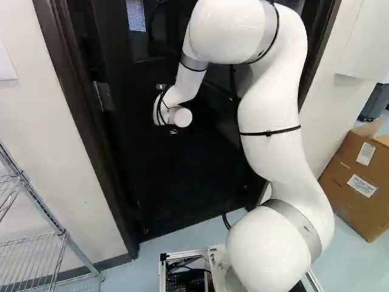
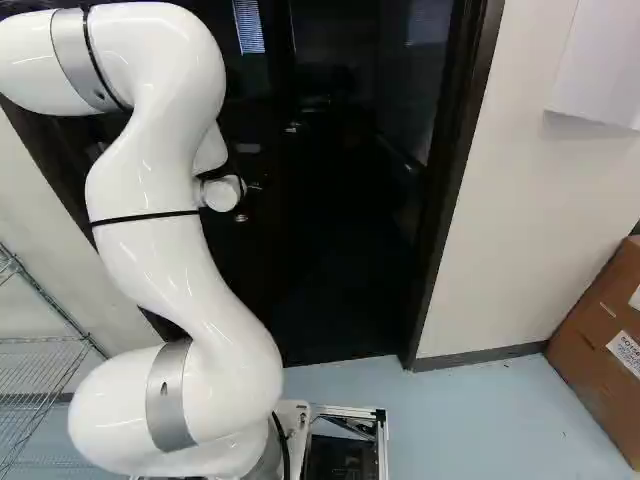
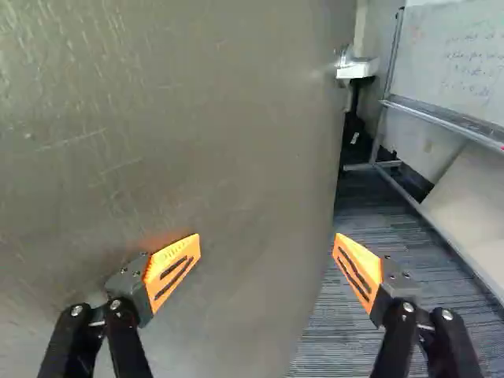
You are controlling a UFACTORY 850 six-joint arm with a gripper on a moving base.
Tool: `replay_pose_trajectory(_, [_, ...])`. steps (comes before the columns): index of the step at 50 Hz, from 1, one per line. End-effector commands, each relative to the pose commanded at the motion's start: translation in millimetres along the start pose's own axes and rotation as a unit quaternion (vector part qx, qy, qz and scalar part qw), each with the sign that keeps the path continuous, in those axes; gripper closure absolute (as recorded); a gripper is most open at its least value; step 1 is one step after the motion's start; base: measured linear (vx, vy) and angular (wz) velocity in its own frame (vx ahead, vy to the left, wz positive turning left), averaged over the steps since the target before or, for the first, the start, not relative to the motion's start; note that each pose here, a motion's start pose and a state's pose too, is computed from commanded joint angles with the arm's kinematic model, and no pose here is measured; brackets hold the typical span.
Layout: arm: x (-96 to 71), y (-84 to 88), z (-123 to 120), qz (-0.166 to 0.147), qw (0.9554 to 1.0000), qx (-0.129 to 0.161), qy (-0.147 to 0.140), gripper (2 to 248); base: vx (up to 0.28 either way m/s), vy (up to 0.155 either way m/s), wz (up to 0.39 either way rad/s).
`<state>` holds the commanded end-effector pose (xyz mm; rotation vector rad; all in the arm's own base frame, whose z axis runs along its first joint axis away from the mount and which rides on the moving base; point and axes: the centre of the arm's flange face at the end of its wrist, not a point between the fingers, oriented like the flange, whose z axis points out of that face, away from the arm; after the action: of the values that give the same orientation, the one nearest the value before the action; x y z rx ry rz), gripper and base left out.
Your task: Open the door and move inside
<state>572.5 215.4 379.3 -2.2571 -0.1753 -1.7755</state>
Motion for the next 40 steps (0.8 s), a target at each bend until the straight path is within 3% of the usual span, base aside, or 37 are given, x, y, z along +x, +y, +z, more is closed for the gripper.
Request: replay_pose_trajectory(40, [-4.8, -42.6, 19.8, -0.037, 0.9972, 0.065, 0.002, 3, 0.0, 0.0, 0.0])
